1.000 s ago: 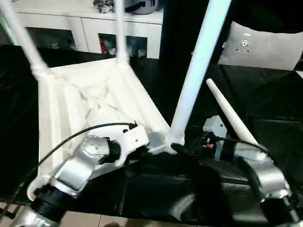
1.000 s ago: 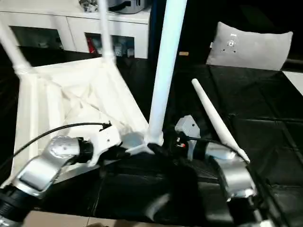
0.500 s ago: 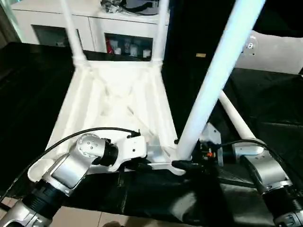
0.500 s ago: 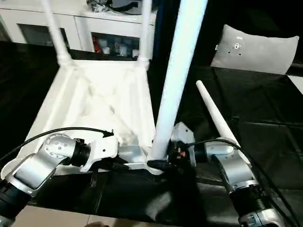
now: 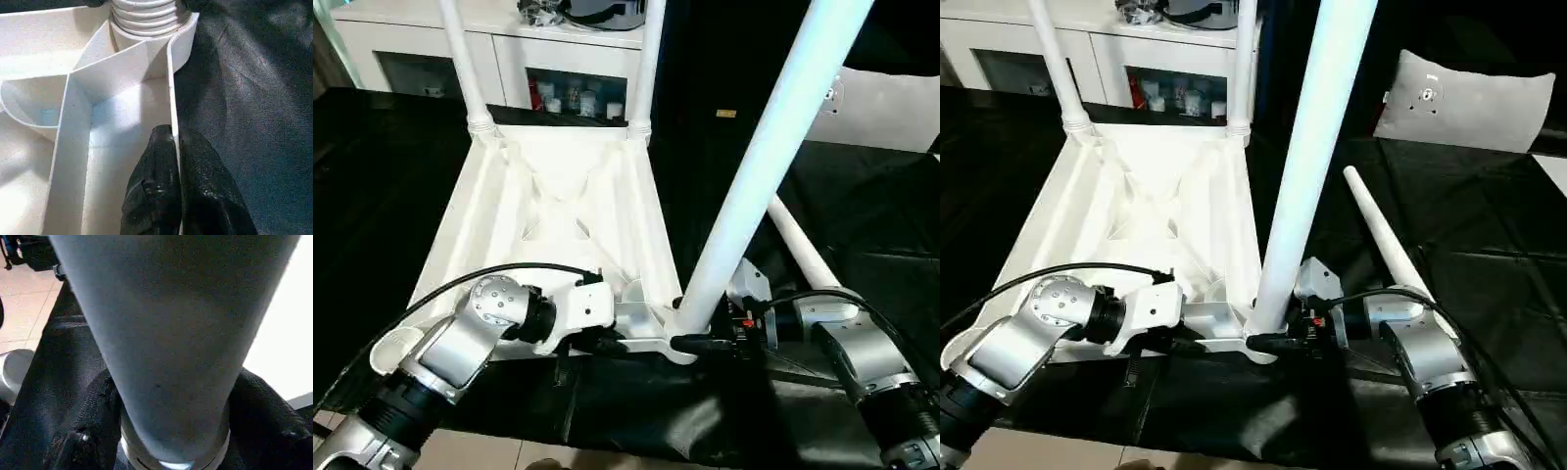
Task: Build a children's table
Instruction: Rotate leg to tighten
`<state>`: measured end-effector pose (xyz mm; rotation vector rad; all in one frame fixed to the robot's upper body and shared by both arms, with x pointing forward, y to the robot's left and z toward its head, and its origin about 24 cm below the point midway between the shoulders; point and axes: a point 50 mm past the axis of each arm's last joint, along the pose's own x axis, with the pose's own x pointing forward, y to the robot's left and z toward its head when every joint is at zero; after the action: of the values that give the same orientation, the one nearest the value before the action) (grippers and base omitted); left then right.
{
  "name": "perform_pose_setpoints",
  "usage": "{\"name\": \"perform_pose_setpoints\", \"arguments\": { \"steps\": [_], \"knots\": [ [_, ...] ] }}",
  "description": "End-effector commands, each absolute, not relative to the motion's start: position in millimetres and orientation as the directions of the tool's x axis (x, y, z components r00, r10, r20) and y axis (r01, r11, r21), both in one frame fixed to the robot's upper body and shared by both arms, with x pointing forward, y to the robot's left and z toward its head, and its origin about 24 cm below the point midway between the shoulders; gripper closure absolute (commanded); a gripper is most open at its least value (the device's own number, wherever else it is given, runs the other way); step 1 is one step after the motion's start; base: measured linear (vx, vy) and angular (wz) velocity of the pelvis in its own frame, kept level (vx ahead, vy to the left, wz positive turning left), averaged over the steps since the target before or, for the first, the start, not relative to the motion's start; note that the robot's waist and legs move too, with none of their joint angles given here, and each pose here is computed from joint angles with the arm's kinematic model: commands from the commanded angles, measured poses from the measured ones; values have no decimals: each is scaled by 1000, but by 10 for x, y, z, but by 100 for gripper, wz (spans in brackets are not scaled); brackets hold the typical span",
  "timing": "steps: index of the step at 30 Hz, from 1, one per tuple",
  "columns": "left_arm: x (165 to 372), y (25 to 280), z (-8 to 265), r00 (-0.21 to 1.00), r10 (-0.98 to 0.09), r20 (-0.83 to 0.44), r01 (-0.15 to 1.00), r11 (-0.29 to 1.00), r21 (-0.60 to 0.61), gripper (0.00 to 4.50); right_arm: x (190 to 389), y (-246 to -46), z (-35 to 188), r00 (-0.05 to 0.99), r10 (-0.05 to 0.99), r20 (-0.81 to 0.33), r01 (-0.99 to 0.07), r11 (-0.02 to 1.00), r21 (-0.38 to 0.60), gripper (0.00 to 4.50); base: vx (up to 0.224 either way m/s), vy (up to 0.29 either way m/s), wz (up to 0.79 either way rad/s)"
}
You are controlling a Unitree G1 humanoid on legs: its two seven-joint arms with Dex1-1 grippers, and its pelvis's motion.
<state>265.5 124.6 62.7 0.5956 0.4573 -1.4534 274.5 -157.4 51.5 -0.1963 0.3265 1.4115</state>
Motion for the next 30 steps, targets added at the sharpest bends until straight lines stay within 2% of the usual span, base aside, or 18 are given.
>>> {"name": "perform_pose_setpoints", "arguments": {
  "steps": [1,4,5,8,12,13,14,16,20,22,24,26,30],
  "knots": [
    [2613,1189,598,40,-780,-624,998,-3,67,450,2732,-1545,522,124,942,-313,-985,155,77,183,0,0,0],
    [2631,1152,617,88,-798,-597,996,63,62,450,2726,-1471,504,162,946,-281,-974,200,110,184,0,0,0],
    [2647,1111,635,139,-805,-576,990,129,59,450,2725,-1381,467,217,938,-271,-956,260,133,184,0,0,0],
    [2666,1062,650,195,-806,-558,979,198,56,450,2740,-1294,412,284,916,-283,-931,334,146,185,0,0,0],
    [2711,948,677,314,-793,-522,939,342,44,450,2813,-1133,367,434,863,-258,-858,484,172,185,0,0,0],
    [2711,948,677,314,-793,-522,939,342,44,450,2813,-1133,367,434,863,-258,-858,484,172,185,0,0,0],
    [2745,865,689,395,-765,-509,899,436,42,450,2862,-1024,362,515,817,-259,-803,566,188,185,0,0,0],
    [2768,787,709,457,-735,-501,860,508,39,450,2901,-942,346,584,760,-285,-742,642,193,185,0,0,0],
    [2774,698,742,486,-724,-489,841,540,36,450,2901,-884,321,622,723,-301,-698,686,207,185,0,0,0],
    [2763,672,744,485,-725,-489,841,540,35,450,2890,-870,318,630,718,-296,-694,691,201,115,29,-6,2],
    [2743,647,740,479,-724,-496,845,533,38,450,2860,-853,319,635,722,-274,-691,690,216,111,0,0,0],
    [2741,650,737,478,-723,-499,846,532,39,450,2855,-858,321,637,721,-271,-690,691,216,81,0,0,0],
    [2740,680,737,478,-717,-507,846,531,46,450,2851,-889,345,652,711,-264,-688,701,190,58,0,0,0]
  ]
}}
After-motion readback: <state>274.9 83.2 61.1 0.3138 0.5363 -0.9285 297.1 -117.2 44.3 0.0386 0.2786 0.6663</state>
